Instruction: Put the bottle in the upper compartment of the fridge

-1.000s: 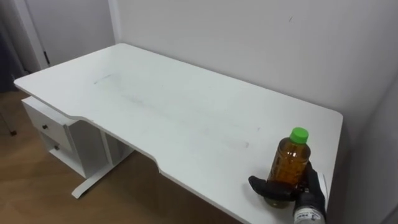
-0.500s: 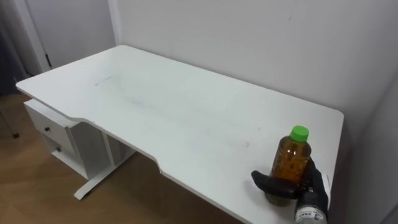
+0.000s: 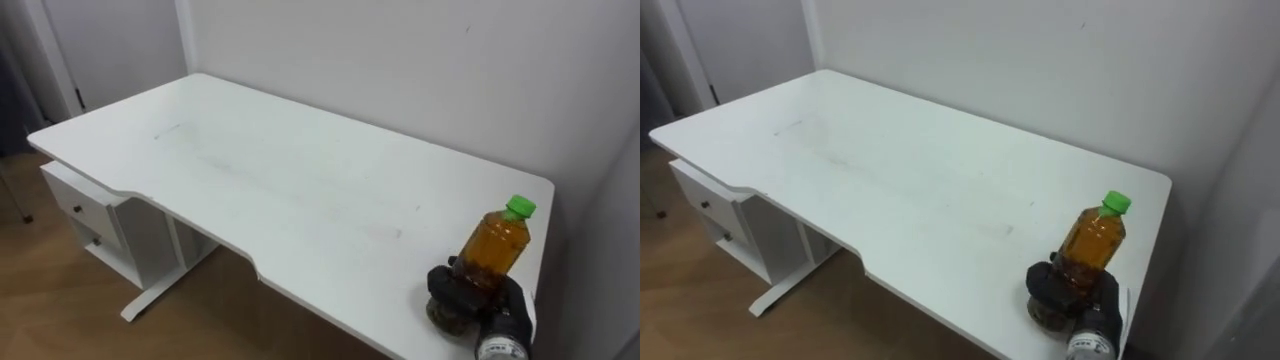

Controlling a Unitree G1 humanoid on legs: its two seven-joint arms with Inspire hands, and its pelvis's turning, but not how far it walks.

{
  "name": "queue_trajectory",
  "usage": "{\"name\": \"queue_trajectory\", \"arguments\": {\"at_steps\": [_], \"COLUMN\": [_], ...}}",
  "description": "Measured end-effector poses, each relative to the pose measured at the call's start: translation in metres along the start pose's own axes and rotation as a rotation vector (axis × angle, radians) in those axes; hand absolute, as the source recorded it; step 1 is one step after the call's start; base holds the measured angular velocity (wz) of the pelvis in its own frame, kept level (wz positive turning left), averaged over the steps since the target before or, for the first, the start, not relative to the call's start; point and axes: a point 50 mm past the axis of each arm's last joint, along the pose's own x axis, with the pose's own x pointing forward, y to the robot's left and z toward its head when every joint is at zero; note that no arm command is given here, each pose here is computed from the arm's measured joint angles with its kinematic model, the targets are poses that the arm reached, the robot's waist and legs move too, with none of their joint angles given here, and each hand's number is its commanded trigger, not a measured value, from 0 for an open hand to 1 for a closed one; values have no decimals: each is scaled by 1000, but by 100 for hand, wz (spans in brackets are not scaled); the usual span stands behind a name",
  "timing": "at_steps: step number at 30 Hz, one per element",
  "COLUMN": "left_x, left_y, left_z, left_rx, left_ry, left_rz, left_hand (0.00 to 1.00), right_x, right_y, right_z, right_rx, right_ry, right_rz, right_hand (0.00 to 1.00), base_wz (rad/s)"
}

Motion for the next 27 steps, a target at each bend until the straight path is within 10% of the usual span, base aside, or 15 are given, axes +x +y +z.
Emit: {"name": "queue_trajectory", "arguments": {"at_steps": [12,27], "left_x": [-4,-7], "left_y": [2,4], "left_z": [-18,-30], "left_rx": [-87,-214], "left_ry": [17,26], "left_rz": [12,50], "left_hand": [0,0], "right_x": [-22,-46], "right_y": [34,13], "right_z": [43,92], "right_rx": [128,78], "right_ry": [-144,-403], "right_rz": [298,460], "right_hand": [100,100], "base_wz": [-4,-9]}}
